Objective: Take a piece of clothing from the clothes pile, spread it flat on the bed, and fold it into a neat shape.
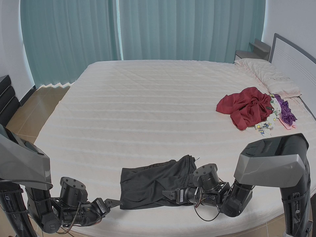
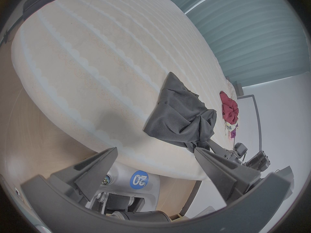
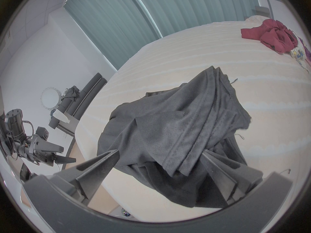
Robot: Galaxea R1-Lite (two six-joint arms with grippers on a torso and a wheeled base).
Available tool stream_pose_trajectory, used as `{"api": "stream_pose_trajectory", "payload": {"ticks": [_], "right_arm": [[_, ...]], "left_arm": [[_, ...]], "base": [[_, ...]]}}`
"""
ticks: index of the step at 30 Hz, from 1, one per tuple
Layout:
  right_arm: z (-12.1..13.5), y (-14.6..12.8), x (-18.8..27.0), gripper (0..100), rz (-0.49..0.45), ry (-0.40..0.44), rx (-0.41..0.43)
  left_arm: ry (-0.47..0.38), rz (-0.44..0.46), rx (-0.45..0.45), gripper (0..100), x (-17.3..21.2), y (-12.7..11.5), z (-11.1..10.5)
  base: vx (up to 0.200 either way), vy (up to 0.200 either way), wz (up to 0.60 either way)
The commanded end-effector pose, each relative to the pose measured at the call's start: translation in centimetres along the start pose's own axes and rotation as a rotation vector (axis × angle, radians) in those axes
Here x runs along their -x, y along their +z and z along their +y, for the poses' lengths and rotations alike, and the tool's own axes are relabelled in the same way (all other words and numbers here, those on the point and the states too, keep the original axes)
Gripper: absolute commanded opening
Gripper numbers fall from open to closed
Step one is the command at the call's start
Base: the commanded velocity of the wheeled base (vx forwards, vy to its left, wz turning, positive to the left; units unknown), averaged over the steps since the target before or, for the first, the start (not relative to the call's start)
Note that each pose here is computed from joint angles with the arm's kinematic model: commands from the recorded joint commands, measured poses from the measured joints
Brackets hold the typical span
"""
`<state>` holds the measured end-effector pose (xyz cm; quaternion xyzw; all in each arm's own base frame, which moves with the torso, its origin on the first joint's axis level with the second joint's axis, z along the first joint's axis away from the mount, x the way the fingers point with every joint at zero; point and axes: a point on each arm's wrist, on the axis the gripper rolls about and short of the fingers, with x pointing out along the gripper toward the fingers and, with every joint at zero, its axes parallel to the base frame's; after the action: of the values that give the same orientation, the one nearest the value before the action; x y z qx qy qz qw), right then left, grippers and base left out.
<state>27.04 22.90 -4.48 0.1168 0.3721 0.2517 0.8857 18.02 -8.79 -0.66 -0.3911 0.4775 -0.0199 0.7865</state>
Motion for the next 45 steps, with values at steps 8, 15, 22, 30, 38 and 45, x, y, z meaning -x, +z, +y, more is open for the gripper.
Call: {"api": "stream_pose_trajectory", "payload": {"ticks": [8, 15, 22, 30, 38, 45], "right_arm": [[-0.6, -0.9, -0.9, 0, 0.021, -0.020, 0.074], [-1.2, -0.8, 0.6, 0, -0.030, -0.029, 0.075], [-2.4, -0.1, 3.0, 0, -0.039, -0.040, 0.055], [-3.3, 1.5, 4.7, 0, -0.037, -0.034, 0.101], [-5.5, 0.0, 5.9, 0, 0.054, -0.060, 0.113], [-6.7, -0.5, 5.8, 0, 0.085, -0.091, 0.124]], "left_arm": [[0.010, 0.006, 0.001, 100, 0.1, -0.1, 0.2], [0.010, 0.006, 0.001, 100, 0.1, -0.1, 0.2], [0.007, 0.004, 0.000, 100, 0.1, -0.1, 0.2], [0.008, 0.003, 0.002, 100, 0.1, -0.1, 0.2], [0.008, 0.003, 0.000, 100, 0.0, -0.1, 0.1], [0.011, 0.001, 0.001, 100, 0.0, -0.1, 0.2]], "base": [[0.000, 0.000, 0.00], [0.000, 0.000, 0.00], [0.000, 0.000, 0.00], [0.000, 0.000, 0.00], [0.000, 0.000, 0.00], [0.000, 0.000, 0.00]]}}
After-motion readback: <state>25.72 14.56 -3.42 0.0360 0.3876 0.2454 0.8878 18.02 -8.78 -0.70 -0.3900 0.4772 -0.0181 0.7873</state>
